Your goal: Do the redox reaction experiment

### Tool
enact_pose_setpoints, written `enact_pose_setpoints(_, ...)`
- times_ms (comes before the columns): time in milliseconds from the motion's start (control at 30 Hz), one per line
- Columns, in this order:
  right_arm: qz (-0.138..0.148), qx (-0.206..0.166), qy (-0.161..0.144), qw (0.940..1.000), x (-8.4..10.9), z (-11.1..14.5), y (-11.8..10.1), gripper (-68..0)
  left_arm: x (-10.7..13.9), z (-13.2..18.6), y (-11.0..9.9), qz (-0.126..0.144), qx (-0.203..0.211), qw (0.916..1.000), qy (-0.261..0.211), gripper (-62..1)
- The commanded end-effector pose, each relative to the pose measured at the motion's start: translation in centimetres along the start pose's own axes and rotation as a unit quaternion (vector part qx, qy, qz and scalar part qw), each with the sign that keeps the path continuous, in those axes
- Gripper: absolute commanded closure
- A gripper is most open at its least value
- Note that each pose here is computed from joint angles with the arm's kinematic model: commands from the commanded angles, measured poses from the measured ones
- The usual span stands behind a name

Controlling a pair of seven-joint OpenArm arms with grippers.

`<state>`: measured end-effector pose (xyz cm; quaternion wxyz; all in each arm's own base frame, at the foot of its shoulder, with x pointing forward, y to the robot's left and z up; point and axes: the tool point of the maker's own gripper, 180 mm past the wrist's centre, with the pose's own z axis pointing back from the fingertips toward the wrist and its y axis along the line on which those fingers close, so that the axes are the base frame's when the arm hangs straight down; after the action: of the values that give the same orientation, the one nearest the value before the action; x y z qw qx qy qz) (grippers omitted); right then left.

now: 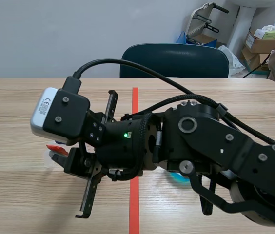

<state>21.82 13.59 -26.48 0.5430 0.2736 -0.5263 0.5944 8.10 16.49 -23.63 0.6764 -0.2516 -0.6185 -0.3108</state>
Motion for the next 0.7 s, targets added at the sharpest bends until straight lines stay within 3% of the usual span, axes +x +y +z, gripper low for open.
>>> enact_pose_setpoints(0,0.01,-0.007,-0.013,0.9998,0.83,0.05,-0.71,-8.6,0.73,-0.16,-0.01,0.003,0.003,0.9999,-0.016,-62.3)
enact_pose_setpoints(133,0.01,-0.006,-0.013,0.9999,0.83,0.05,-0.7,-0.4,0.73,-0.16,-0.01,0.003,0.003,0.9999,-0.016,-62.3)
enact_pose_setpoints(667,0.006,-0.007,0.004,1.0,0.58,0.17,-0.81,-0.6,0.74,-0.16,-0.01,0.003,0.003,0.9999,-0.016,-62.3)
